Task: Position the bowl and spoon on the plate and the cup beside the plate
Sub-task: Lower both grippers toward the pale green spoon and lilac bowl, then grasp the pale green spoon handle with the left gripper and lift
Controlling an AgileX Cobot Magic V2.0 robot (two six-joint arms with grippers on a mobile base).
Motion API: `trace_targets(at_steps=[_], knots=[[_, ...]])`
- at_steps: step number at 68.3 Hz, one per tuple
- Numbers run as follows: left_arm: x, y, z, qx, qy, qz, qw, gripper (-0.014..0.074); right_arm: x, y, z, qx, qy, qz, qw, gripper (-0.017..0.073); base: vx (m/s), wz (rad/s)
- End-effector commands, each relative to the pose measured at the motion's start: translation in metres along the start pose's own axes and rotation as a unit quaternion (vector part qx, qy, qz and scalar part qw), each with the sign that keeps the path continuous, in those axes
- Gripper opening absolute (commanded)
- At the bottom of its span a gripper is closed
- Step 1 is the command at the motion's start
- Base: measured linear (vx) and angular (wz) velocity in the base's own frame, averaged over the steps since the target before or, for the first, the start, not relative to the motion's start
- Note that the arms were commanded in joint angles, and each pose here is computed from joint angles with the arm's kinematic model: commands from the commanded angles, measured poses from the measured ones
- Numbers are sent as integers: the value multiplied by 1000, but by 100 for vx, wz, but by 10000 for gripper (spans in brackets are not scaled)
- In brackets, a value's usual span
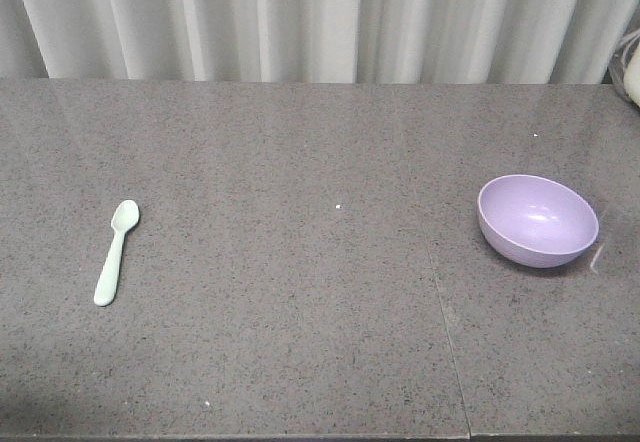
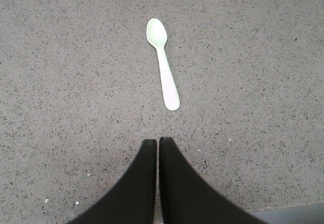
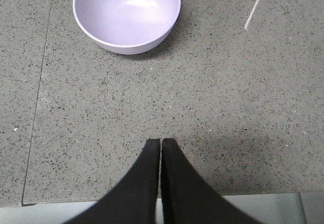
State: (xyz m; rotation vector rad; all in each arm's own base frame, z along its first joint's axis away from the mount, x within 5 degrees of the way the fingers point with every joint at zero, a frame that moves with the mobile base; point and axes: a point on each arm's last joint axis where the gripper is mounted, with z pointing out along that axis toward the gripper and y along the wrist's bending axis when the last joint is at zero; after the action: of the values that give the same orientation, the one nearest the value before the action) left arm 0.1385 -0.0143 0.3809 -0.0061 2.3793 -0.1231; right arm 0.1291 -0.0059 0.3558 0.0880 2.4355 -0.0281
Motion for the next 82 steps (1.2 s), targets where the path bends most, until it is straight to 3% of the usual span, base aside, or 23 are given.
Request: trace_targets(at_steps=[1,13,24,35,53,69,82], knots=[[-10,-2,-8,7,-38,-8,999,39,-10,0,-7,1,-34,-4,999,70,0,0],[-10,-2,-8,6,-37,-2,999,183,-9,0,-7,2,-32,-4,999,240,0,0],[-10,-1,-8,3,-38,0,999,397,-9,0,-7,2,-32,-4,999,407,0,0],[-10,-1,-8,3,-38,-1,999,540,-9,0,-7,2,-33,-4,999,473,0,0],[-14,-4,6,19,-10,-16,1000,556,-9,0,-7,1,-33,-3,999,472,0,0],[-27,-7,54,27,63,-32,997,554,-10,0,-7,1,-34,-3,999,472,0,0],[-57,-9,88,22,102,-33,994,554,-10,1,-7,-4,-34,0,999,472,0,0]])
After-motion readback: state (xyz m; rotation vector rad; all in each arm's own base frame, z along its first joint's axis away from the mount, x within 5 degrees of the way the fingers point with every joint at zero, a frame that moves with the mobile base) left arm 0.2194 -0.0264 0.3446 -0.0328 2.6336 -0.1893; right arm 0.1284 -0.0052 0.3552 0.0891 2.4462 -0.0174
